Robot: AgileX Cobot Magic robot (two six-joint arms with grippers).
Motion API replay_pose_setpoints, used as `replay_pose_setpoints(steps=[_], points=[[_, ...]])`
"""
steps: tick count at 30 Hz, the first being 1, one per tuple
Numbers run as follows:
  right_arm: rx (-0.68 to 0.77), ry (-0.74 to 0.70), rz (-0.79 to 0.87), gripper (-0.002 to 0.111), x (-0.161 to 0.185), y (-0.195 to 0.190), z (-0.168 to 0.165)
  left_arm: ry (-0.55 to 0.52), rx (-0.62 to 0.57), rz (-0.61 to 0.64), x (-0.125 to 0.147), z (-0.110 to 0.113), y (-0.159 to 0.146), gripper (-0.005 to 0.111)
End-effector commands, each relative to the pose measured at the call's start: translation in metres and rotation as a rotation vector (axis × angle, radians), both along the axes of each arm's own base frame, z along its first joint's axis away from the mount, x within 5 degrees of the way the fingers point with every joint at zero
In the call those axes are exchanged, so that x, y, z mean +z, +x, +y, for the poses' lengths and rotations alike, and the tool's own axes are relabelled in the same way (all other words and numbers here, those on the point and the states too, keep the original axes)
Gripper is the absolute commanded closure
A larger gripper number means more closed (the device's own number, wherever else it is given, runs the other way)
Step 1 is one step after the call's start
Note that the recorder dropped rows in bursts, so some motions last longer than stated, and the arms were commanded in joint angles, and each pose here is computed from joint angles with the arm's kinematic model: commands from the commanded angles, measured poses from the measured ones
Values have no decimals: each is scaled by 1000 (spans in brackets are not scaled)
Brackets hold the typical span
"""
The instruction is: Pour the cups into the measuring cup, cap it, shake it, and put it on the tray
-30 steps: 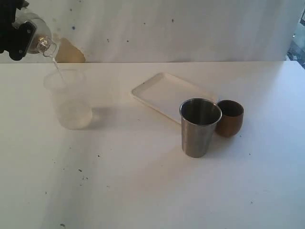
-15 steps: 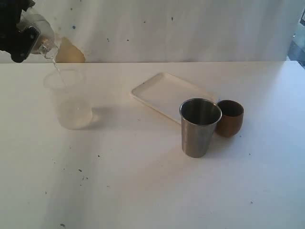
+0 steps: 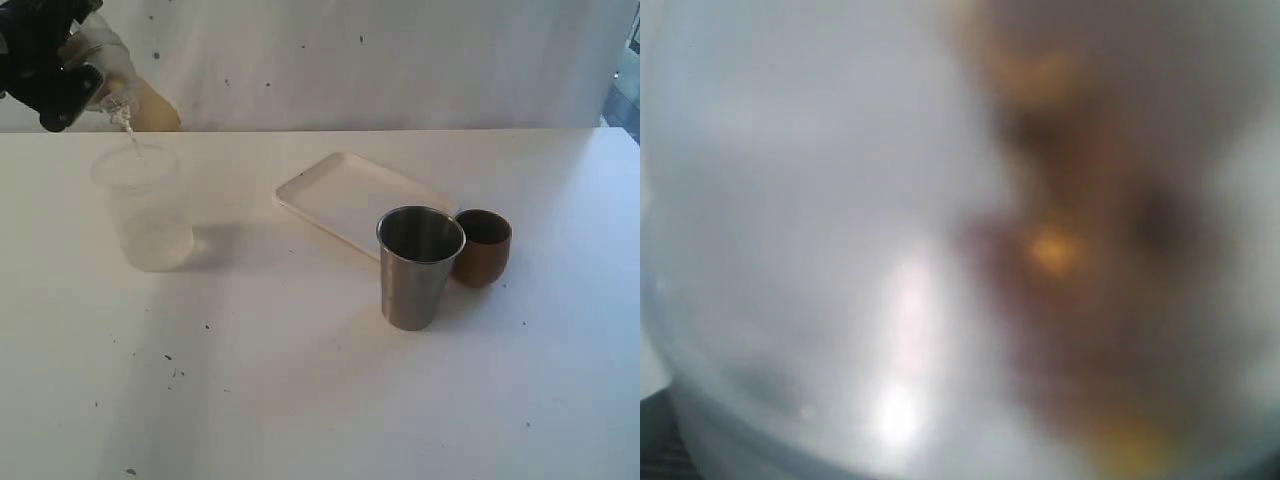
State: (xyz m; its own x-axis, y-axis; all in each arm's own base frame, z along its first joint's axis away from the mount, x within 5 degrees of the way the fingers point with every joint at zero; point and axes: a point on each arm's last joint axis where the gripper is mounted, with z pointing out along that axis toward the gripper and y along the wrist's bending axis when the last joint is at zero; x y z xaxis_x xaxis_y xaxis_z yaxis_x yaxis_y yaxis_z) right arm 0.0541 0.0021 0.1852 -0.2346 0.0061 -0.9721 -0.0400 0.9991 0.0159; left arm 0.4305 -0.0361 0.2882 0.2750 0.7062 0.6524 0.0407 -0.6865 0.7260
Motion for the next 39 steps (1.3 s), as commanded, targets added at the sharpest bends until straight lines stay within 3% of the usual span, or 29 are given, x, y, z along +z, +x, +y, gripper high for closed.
replay_pose_setpoints(steps=[1, 22, 39], points=[[-2, 1, -10, 108, 0, 0, 0, 7, -25, -55, 11, -3, 0, 107], [-2, 1, -10, 108, 0, 0, 0, 56, -53, -64, 11, -10, -1, 107], [-2, 1, -10, 108, 0, 0, 0, 180, -81, -76, 9, -12, -1, 107]])
